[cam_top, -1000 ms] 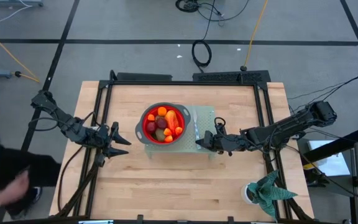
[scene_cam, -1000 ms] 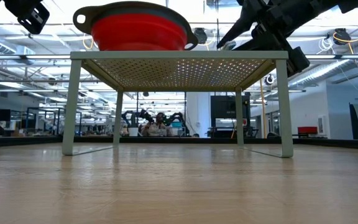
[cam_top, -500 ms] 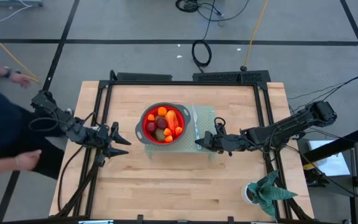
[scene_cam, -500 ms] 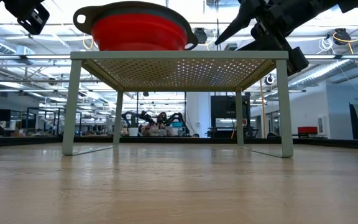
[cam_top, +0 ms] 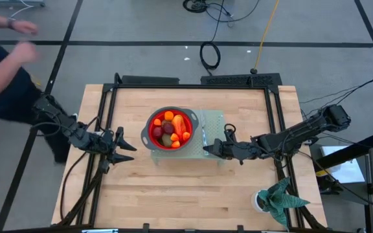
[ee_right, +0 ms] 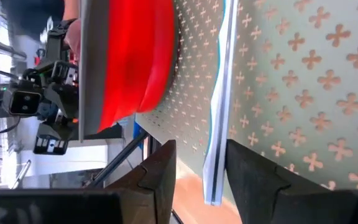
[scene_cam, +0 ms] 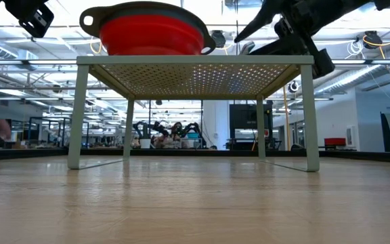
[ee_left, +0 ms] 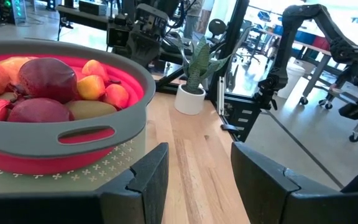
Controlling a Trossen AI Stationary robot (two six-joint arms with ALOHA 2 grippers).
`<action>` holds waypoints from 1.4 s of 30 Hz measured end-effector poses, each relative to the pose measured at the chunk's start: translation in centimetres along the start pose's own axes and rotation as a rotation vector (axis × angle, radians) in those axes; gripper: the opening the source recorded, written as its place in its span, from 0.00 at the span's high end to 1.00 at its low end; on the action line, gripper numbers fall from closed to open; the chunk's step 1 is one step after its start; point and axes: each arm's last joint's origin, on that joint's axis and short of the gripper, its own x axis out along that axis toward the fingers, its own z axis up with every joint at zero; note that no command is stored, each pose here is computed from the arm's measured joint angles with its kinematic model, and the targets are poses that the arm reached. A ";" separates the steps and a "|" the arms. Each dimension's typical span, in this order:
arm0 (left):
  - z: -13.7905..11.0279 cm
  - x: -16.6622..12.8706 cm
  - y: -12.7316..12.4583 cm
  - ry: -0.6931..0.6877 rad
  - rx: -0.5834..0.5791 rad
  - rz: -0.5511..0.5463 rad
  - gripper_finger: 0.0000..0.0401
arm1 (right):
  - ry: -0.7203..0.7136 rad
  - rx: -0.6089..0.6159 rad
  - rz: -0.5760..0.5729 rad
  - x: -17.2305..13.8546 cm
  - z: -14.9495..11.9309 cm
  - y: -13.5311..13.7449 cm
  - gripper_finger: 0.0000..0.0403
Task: Pick & Place Fruit
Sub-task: Put the blue table knife on the shelf
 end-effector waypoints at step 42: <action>0.0 0.0 0.0 -0.006 -0.008 0.008 0.57 | -0.062 -0.049 -0.011 -0.2 -0.3 0.4 0.69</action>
